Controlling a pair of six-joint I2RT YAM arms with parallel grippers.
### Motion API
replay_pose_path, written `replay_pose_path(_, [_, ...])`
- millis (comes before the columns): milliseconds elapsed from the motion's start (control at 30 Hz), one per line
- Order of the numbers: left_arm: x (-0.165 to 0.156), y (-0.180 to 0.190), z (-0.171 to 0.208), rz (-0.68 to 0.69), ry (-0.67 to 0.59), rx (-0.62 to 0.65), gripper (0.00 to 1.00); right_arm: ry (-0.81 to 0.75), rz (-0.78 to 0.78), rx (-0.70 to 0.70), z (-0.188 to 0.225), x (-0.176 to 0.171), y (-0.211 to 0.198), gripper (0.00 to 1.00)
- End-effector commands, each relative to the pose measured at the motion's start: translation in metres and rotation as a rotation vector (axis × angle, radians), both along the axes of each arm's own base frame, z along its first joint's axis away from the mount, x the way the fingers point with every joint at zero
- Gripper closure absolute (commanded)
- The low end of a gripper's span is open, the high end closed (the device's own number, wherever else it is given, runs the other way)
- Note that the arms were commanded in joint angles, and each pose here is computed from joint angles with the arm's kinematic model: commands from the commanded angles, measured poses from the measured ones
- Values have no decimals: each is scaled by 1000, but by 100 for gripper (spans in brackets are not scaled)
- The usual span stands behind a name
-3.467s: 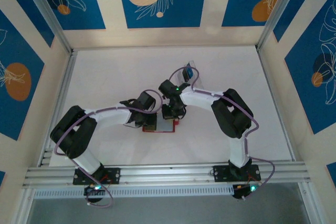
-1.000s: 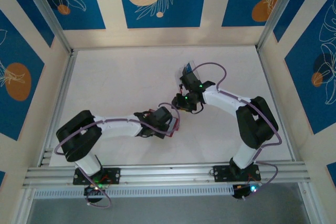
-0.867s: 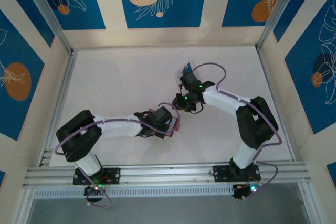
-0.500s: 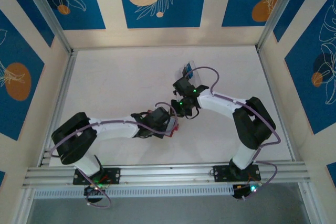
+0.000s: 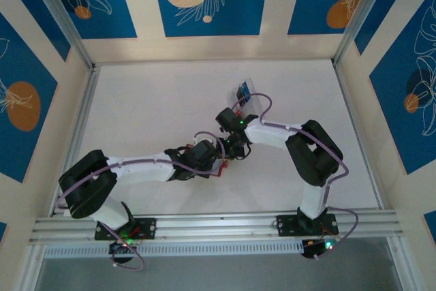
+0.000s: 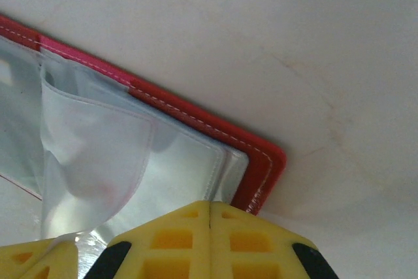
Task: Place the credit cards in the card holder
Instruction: Flip over the card slot on the card holder.
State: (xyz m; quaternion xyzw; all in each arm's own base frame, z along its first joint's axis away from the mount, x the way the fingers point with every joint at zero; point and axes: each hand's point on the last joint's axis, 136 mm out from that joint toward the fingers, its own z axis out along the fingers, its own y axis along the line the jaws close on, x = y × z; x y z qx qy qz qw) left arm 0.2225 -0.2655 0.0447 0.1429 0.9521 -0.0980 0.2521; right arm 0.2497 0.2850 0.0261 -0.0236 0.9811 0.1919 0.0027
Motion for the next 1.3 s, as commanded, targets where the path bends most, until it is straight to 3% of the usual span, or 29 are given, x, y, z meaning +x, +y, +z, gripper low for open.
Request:
replay_pose_path(0, [1, 7, 2, 45, -21, -7, 100, 19, -2, 3, 1, -1, 7, 100])
replay_pose_path(433, [3, 24, 11, 111, -91, -15, 100, 75, -4, -108, -27, -7, -4, 100])
replay_pose_path(800, [4, 74, 17, 298, -149, 103, 71, 72, 18, -110, -26, -6, -3, 100])
replay_pose_path(1033, [2, 95, 0, 364, -72, 135, 68, 64, 34, -124, -28, -4, -10, 100])
replay_pose_path(1267, [0, 99, -12, 374, 1, 147, 68, -8, 91, -138, -23, 23, -19, 100])
